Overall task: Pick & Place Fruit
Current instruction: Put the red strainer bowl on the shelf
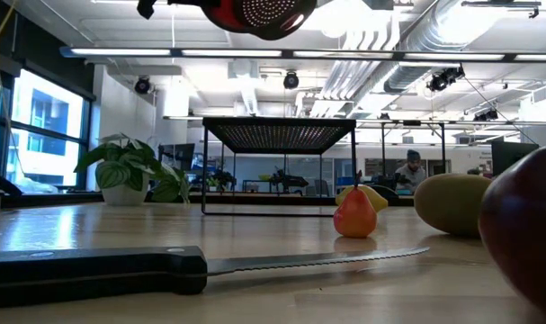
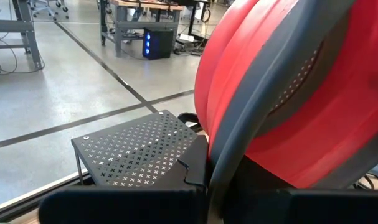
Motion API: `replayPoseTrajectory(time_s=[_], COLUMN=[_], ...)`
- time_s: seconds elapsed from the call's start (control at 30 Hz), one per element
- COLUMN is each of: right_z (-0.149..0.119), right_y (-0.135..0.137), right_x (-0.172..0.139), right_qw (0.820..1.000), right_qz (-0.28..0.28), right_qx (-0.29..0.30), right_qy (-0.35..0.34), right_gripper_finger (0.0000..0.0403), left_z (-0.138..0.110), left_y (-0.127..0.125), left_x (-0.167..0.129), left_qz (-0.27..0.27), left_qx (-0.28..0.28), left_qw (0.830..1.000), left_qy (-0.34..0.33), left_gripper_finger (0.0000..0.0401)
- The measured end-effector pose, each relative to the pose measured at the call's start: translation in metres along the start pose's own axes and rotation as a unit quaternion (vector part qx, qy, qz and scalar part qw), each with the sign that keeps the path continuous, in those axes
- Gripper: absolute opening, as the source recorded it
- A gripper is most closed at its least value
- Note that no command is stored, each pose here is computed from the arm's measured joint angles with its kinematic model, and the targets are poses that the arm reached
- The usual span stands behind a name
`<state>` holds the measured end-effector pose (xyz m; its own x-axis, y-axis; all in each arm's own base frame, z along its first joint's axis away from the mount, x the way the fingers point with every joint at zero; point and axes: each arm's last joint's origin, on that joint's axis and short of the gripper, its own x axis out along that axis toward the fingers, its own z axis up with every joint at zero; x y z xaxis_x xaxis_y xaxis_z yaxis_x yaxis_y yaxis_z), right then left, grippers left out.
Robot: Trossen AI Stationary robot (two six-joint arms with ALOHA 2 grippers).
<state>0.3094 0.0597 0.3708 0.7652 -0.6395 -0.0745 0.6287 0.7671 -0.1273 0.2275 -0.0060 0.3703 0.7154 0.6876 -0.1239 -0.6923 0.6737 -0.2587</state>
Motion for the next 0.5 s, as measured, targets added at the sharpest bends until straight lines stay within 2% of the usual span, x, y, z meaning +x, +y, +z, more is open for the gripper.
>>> replayPoseTrajectory(time_s=[0.5], right_z=[0.0], right_y=[-0.0038], right_x=[0.0027], right_qw=[0.999], right_qz=[-0.032], right_qx=[0.003], right_qy=[0.001], right_gripper_finger=[0.0074], left_z=[0.0001], left_y=[-0.0002], left_x=[0.0001], left_qz=[-0.001], left_qx=[-0.002], left_qw=[1.0], left_qy=[0.0], left_gripper_finger=[0.0007])
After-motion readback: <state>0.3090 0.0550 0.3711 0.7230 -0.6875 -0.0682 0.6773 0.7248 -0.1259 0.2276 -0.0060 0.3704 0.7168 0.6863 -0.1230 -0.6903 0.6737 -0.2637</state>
